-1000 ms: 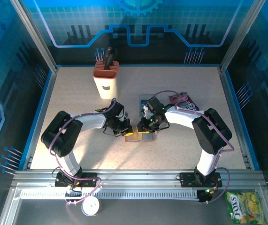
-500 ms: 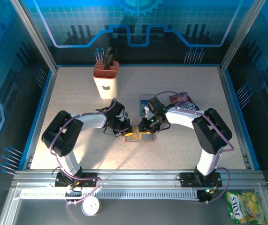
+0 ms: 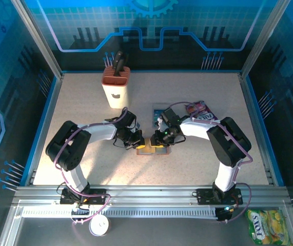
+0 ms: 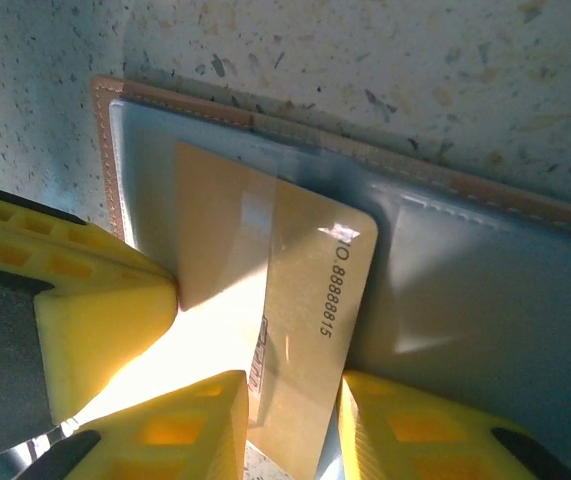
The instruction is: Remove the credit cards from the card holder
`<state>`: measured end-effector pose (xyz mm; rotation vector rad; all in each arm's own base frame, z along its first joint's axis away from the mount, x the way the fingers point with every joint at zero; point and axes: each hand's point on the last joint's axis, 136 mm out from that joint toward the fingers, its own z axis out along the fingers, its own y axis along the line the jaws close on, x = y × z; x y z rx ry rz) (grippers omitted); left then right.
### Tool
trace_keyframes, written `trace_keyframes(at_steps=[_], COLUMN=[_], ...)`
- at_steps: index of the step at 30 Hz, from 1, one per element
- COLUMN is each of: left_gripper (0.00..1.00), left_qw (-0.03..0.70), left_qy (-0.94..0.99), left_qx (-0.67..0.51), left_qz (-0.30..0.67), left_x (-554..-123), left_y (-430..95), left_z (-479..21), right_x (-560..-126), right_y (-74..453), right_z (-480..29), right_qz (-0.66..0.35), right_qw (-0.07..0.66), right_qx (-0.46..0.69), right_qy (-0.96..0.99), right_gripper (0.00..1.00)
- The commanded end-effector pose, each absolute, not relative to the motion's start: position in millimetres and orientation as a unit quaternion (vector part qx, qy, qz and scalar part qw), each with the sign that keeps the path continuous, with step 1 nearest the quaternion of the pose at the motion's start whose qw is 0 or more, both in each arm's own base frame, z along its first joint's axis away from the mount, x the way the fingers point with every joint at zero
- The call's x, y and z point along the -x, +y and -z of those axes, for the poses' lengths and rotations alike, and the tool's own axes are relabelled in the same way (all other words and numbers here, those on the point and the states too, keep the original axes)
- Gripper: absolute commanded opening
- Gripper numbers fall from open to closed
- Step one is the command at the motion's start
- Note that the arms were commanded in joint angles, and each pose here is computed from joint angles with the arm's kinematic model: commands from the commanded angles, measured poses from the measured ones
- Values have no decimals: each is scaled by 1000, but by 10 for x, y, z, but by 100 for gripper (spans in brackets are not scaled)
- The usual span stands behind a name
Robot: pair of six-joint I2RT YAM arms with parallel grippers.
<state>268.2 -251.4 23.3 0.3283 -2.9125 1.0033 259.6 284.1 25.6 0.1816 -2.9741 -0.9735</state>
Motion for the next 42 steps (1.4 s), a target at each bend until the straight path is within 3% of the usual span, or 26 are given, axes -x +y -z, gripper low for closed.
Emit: trace_keyframes(at_steps=[1, 16, 42], left_gripper=[0, 0, 0], left_qw=[35, 32, 20], left_qy=[-950, -950, -948], left_qx=[-104, -103, -94], left_qz=[-293, -293, -302], left_x=[-2618, -2617, -2766], left_y=[-2440, -2422, -2410], left_z=[-120, -130, -238], right_x=[-2570, -2593, -2689], right_y=[2865, 2843, 2460], right_z=[-222, -332, -710], right_qz=[327, 330, 292], right_qw=[18, 0, -53], right_qx=[-47, -45, -59], right_qy=[-944, -943, -953], right_gripper=[30, 19, 13])
